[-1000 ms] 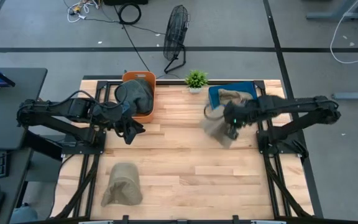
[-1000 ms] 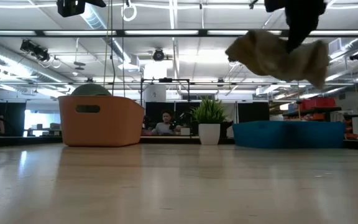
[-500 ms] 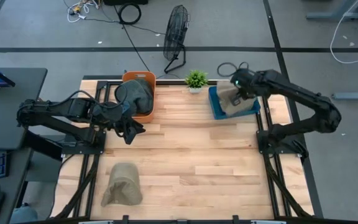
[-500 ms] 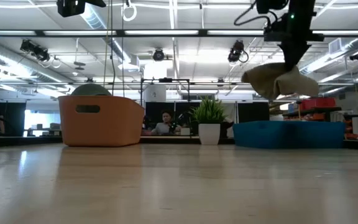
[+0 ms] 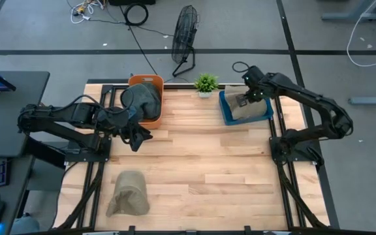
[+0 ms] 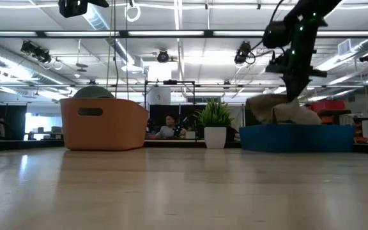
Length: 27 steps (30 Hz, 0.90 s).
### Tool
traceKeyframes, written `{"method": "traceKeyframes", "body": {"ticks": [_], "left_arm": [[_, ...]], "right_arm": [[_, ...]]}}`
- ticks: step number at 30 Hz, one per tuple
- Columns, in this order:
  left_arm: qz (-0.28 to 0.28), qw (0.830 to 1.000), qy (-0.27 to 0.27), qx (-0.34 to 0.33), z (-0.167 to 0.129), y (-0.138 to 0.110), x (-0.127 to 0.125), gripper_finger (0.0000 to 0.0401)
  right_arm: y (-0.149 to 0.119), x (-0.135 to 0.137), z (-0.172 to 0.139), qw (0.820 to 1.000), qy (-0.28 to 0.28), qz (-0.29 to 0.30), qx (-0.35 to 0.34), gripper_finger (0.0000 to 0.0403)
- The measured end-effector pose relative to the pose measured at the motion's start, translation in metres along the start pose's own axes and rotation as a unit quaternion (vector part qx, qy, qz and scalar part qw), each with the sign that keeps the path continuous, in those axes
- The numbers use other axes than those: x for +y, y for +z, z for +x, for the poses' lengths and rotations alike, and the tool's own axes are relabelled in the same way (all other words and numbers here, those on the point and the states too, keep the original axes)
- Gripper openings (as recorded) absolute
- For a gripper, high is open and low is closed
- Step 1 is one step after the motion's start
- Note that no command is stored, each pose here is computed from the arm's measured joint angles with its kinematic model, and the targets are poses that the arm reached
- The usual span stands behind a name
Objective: Pick & Place hat
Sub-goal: Put the right brown cap into the blue bin, then put the brown cap into the blue bin
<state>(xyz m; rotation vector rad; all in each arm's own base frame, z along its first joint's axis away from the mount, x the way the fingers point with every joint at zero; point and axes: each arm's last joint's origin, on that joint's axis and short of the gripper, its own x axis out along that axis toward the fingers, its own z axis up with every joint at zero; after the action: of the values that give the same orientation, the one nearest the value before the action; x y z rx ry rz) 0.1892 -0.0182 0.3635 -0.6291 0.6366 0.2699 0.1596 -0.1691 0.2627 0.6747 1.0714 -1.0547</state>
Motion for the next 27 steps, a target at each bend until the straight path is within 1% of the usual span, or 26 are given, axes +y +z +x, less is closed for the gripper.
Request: {"method": "traceKeyframes", "body": {"ticks": [3, 6, 9, 12, 15, 19, 21, 27], "left_arm": [[0.0, 1.0, 0.0, 0.0, 0.0, 0.0, 0.0, 0.0126], [0.0, 1.0, 0.0, 0.0, 0.0, 0.0, 0.0, 0.0126], [0.0, 1.0, 0.0, 0.0, 0.0, 0.0, 0.0, 0.0126], [0.0, 1.0, 0.0, 0.0, 0.0, 0.0, 0.0, 0.0126], [0.0, 1.0, 0.0, 0.0, 0.0, 0.0, 0.0, 0.0126], [-0.001, 1.0, 0.0, 0.0, 0.0, 0.0, 0.0, 0.0126], [-0.005, 1.0, -0.001, 0.001, 0.0, 0.0, 0.0, 0.0126], [-0.009, 0.999, -0.033, 0.031, 0.0, -0.002, -0.002, 0.0126]], "right_arm": [[-0.006, 0.0, 0.018, 1.0, -0.011, 0.007, 0.025, 0.0006], [-0.011, -0.002, 0.031, 0.998, -0.022, 0.012, 0.052, 0.0007], [-0.014, -0.002, 0.036, 0.998, -0.037, 0.013, 0.057, 0.0009], [-0.015, -0.003, 0.036, 0.997, -0.05, 0.013, 0.054, 0.0021], [-0.015, -0.003, 0.036, 0.997, -0.051, 0.007, 0.053, 0.0043], [-0.015, -0.003, 0.036, 0.997, -0.052, 0.007, 0.055, 0.0085], [-0.015, -0.003, 0.036, 0.997, -0.05, -0.005, 0.056, 0.0108], [-0.019, -0.002, 0.025, 0.998, -0.022, -0.025, 0.045, 0.0165]]}}
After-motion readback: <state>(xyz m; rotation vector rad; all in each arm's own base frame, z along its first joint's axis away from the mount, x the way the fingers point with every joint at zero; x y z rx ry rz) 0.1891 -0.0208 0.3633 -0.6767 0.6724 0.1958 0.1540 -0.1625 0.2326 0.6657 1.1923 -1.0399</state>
